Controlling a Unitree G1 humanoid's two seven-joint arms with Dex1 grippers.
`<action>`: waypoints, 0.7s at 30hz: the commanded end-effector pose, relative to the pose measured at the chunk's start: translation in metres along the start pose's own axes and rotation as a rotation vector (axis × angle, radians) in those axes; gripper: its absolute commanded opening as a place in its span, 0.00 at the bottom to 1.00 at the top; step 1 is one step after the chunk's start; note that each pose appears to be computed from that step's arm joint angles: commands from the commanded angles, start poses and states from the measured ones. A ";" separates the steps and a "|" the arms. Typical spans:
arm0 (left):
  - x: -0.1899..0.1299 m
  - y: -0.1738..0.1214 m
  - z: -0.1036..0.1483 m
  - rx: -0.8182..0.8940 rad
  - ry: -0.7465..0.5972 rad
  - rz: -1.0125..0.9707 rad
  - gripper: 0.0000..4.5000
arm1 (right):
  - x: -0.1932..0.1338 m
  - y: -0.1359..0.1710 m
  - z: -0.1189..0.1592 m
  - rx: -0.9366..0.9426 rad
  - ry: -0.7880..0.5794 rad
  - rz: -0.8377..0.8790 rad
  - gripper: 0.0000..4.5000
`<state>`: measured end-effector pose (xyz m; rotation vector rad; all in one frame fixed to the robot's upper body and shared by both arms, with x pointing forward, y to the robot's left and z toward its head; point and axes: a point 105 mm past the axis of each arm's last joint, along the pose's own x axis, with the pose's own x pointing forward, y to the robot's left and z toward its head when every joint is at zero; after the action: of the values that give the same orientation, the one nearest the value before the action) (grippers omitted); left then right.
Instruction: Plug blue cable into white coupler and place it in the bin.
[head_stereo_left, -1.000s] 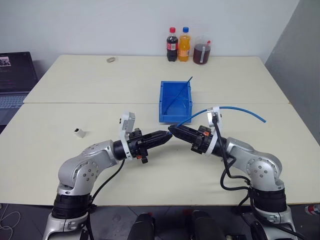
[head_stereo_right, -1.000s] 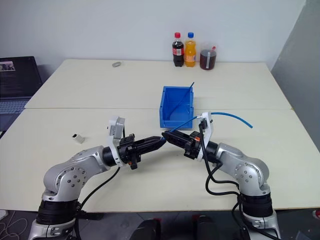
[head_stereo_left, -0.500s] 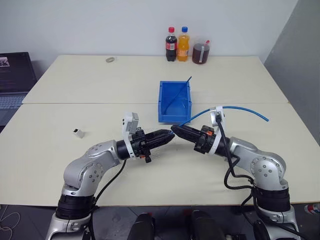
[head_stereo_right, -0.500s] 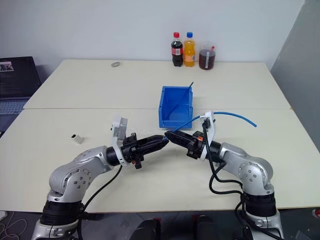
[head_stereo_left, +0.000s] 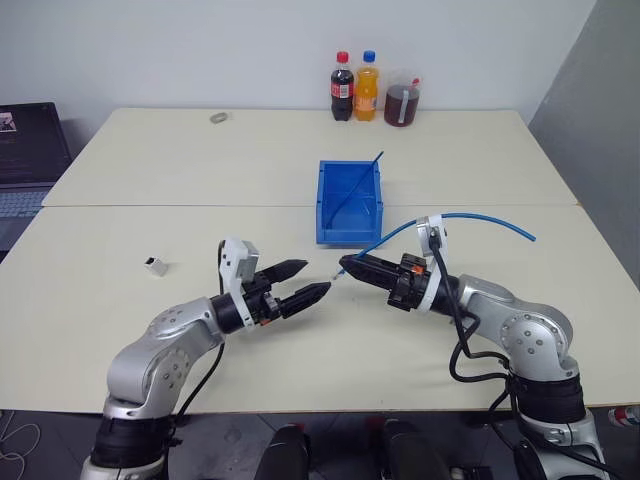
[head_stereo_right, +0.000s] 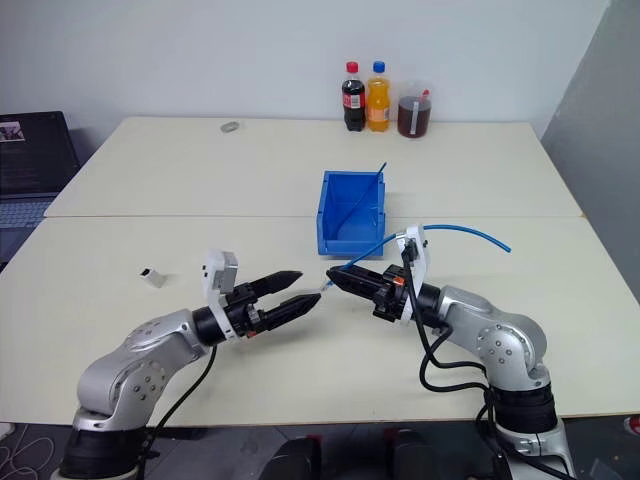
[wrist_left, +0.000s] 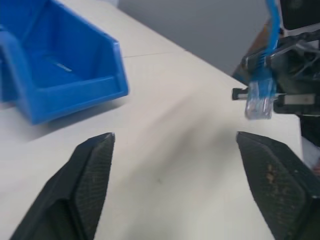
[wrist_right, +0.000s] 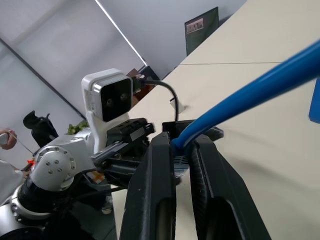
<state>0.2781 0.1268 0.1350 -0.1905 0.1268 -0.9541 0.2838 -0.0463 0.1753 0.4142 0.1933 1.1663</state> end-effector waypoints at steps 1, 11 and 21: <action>-0.016 0.001 -0.004 0.081 -0.013 0.144 1.00 | -0.007 -0.005 0.006 -0.043 -0.030 -0.022 0.02; -0.071 0.057 -0.017 0.163 -0.128 1.112 1.00 | -0.016 -0.014 0.004 -0.062 -0.031 -0.064 0.02; -0.081 0.098 -0.028 -0.060 -0.173 1.566 1.00 | -0.017 -0.017 0.009 -0.075 -0.018 -0.064 0.02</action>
<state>0.3013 0.2363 0.0838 -0.1439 0.1178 0.5421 0.2950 -0.0681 0.1622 0.3639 0.1973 1.0831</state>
